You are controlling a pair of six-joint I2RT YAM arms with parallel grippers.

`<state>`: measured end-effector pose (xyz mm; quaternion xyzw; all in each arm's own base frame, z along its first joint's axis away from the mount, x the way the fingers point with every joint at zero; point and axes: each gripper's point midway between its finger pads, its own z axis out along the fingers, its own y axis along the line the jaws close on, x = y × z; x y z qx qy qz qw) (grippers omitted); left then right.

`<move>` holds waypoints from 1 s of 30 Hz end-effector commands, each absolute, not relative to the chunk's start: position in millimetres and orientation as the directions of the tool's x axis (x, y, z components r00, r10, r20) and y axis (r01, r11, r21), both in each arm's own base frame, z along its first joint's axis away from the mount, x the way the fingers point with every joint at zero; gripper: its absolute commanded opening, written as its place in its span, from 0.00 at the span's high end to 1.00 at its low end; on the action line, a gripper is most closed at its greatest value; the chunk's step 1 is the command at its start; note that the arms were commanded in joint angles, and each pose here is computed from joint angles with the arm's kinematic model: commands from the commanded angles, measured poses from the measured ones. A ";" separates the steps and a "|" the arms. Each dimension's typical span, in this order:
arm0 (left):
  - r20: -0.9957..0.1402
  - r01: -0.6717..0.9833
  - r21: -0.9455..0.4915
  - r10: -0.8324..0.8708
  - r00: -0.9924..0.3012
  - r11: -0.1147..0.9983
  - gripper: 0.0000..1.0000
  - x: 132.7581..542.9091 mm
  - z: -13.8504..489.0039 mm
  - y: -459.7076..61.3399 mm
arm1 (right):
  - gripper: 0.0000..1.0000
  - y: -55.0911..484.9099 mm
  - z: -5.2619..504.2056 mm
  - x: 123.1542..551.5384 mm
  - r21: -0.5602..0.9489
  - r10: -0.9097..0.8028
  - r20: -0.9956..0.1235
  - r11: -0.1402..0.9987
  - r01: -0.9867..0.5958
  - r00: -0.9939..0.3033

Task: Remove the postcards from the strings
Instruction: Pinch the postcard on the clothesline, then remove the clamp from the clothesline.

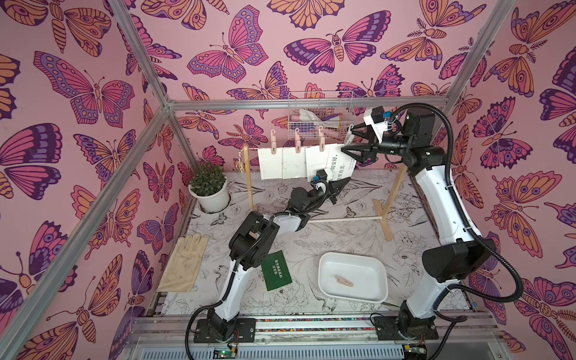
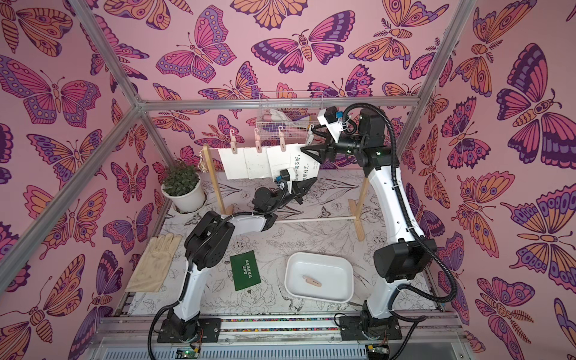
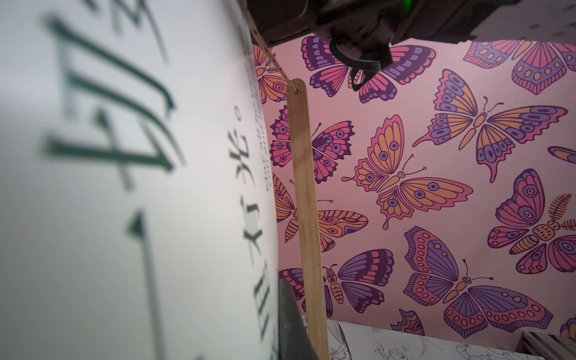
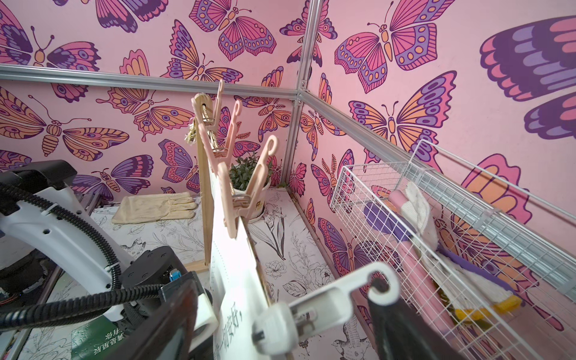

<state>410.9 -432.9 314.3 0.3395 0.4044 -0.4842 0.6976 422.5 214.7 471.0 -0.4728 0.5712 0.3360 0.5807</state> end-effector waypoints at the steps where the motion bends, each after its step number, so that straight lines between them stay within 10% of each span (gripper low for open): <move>1: -0.859 0.942 0.112 -0.445 0.252 0.318 1.00 407.3 340.5 -422.5 | 0.14 217.4 476.3 417.6 -0.197 -0.157 -0.976 0.324 -0.925 0.153; 11: -0.859 0.941 0.101 -0.448 0.246 0.324 1.00 409.2 340.4 -421.7 | 0.16 218.4 486.1 414.5 -0.191 -0.129 -0.979 0.304 -0.933 0.159; 30: -0.855 0.935 0.054 -0.468 0.226 0.351 1.00 416.9 342.9 -418.0 | 0.54 218.7 501.1 403.0 -0.208 -0.088 -0.978 0.288 -0.935 0.190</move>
